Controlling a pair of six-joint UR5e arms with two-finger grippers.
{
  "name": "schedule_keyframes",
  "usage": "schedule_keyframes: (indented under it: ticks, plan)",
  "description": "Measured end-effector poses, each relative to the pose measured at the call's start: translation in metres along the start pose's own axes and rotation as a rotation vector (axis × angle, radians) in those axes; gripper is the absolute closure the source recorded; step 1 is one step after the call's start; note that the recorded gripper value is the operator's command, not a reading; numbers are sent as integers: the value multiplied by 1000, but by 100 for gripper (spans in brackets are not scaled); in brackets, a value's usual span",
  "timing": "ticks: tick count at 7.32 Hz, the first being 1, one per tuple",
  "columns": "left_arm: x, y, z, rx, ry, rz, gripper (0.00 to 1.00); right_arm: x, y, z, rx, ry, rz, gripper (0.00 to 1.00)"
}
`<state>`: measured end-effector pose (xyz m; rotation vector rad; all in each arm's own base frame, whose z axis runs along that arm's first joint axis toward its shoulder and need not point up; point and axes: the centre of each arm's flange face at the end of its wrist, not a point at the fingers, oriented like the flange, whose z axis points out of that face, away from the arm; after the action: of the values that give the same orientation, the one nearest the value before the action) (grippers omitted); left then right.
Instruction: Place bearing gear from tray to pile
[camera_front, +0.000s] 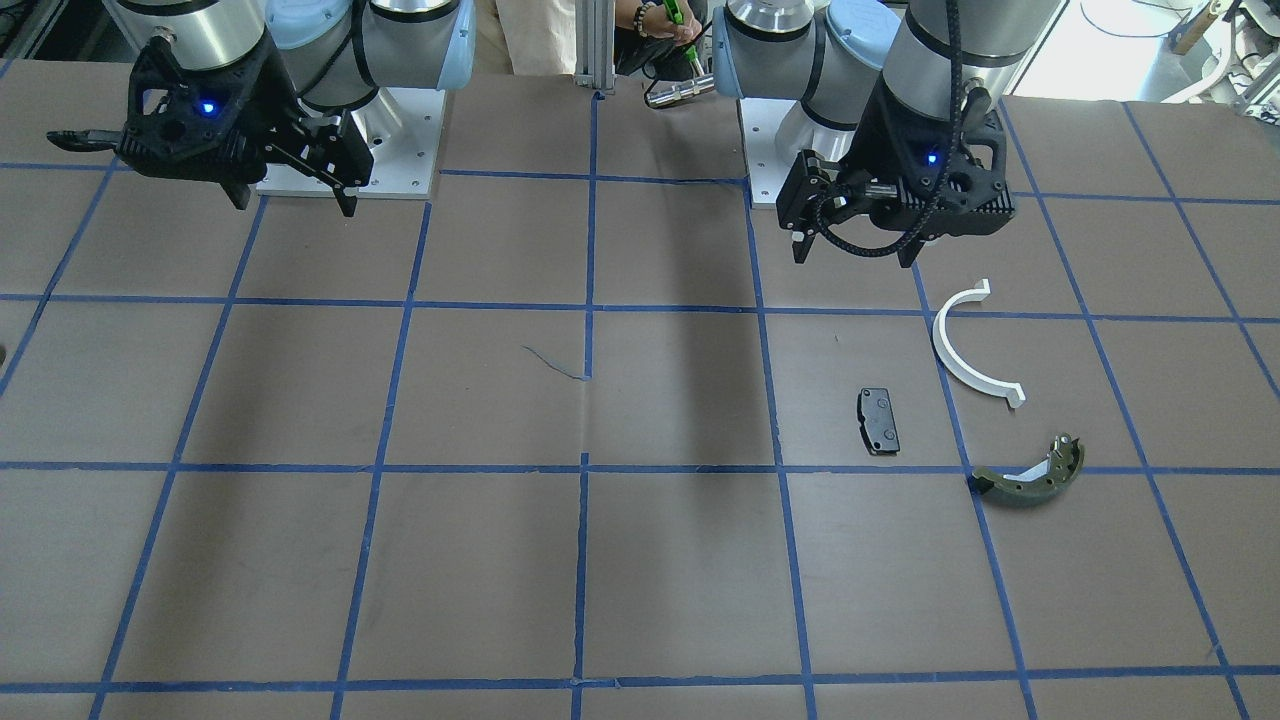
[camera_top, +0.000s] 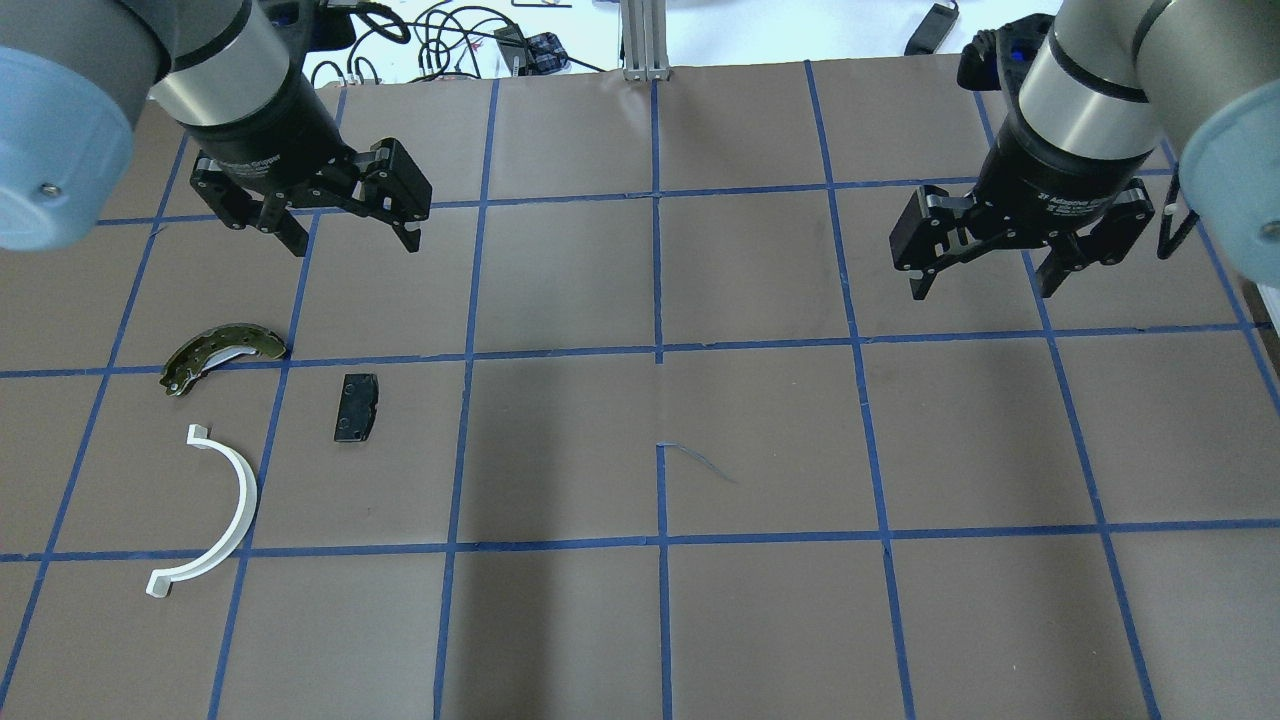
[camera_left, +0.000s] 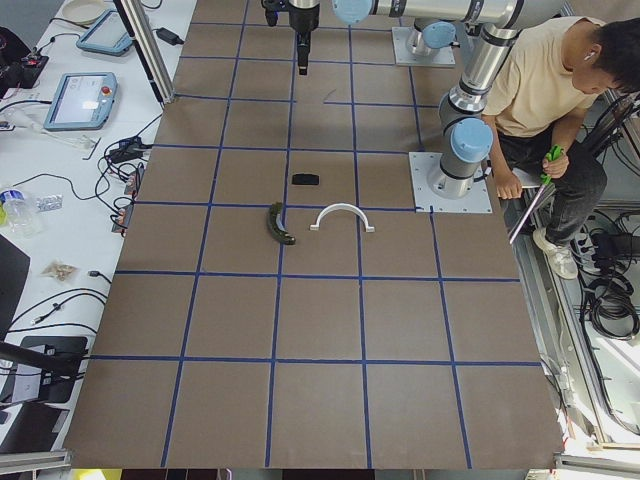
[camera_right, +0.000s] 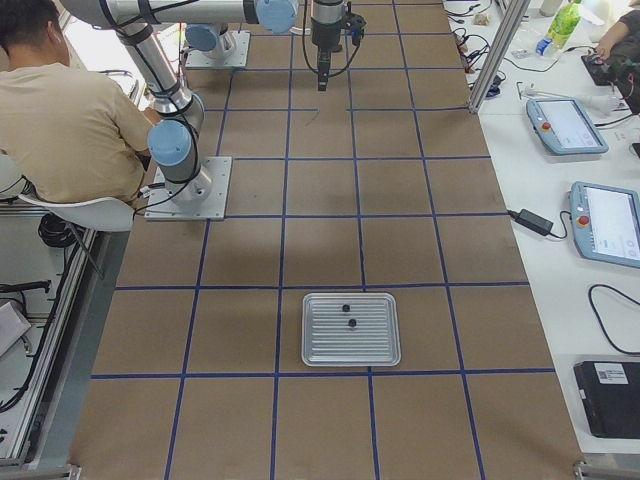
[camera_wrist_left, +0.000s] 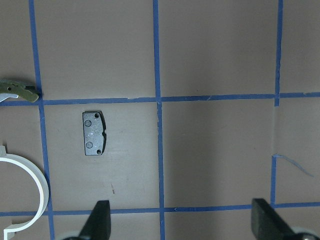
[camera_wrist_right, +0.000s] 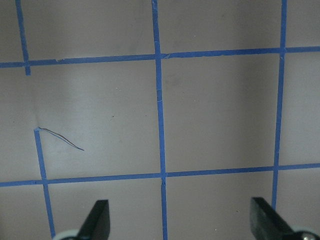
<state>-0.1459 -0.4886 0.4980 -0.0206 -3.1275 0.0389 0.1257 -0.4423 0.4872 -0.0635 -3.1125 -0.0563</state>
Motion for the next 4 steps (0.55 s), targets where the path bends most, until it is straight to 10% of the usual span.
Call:
schedule_keyframes:
  ticks: [4]
  plan:
    - [0,0,0,0,0,0,0,-6,1,-1,-3,-48,-11,0]
